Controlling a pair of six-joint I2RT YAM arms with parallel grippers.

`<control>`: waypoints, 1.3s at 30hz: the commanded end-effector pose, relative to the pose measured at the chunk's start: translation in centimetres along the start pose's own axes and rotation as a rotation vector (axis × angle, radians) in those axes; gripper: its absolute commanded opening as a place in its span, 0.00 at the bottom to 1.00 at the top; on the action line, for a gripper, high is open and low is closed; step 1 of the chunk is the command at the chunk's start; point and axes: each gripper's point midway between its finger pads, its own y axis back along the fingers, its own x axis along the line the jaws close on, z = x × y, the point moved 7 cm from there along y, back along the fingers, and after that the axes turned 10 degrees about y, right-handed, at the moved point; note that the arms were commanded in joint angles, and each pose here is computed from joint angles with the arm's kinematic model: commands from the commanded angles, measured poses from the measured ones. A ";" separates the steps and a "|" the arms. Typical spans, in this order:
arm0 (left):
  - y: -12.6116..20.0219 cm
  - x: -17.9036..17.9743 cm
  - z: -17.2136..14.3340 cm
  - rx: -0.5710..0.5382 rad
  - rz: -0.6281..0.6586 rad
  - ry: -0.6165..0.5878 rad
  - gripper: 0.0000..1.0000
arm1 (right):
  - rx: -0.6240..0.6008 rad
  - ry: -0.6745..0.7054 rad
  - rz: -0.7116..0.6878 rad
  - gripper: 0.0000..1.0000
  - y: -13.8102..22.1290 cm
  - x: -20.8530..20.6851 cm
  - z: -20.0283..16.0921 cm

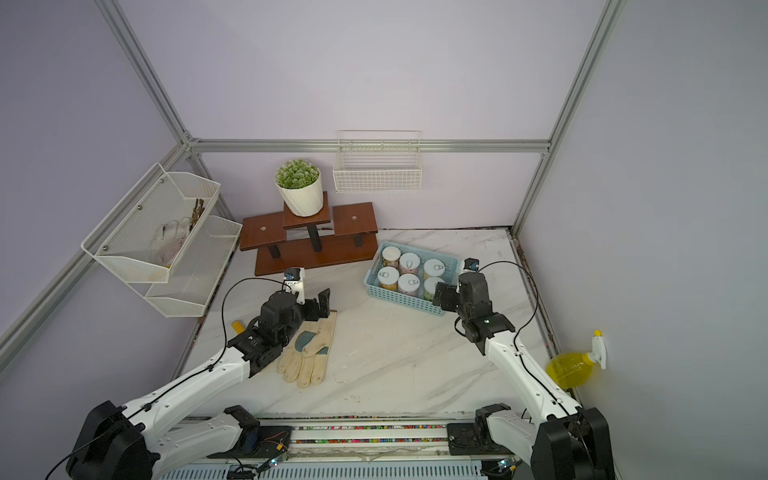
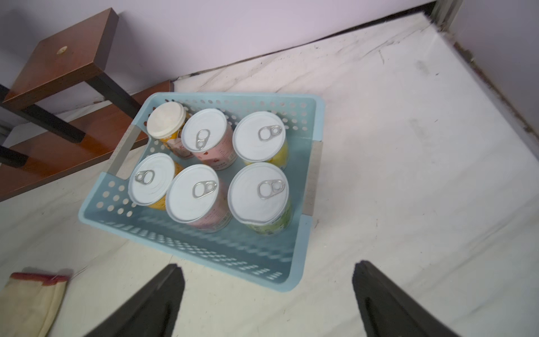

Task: Put the canned food in the basket
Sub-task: Reset both arms

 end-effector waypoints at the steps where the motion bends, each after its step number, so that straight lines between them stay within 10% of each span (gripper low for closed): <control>1: 0.0 2.3 1.9 -0.193 0.084 0.032 1.00 | -0.233 0.005 -0.128 0.92 0.4 -1.4 1.8; 10: -0.6 8.3 0.0 -0.266 0.270 -0.040 1.00 | -0.520 0.105 -0.276 0.99 1.5 -4.1 -1.2; 20: -0.3 12.5 -1.3 -0.262 0.459 -0.133 1.00 | -0.481 0.145 -0.331 0.99 -1.4 -5.9 -3.5; 39: -5.6 14.8 -4.3 -0.243 0.254 -0.132 1.00 | -0.468 0.161 -0.151 0.99 -3.9 -4.5 -3.9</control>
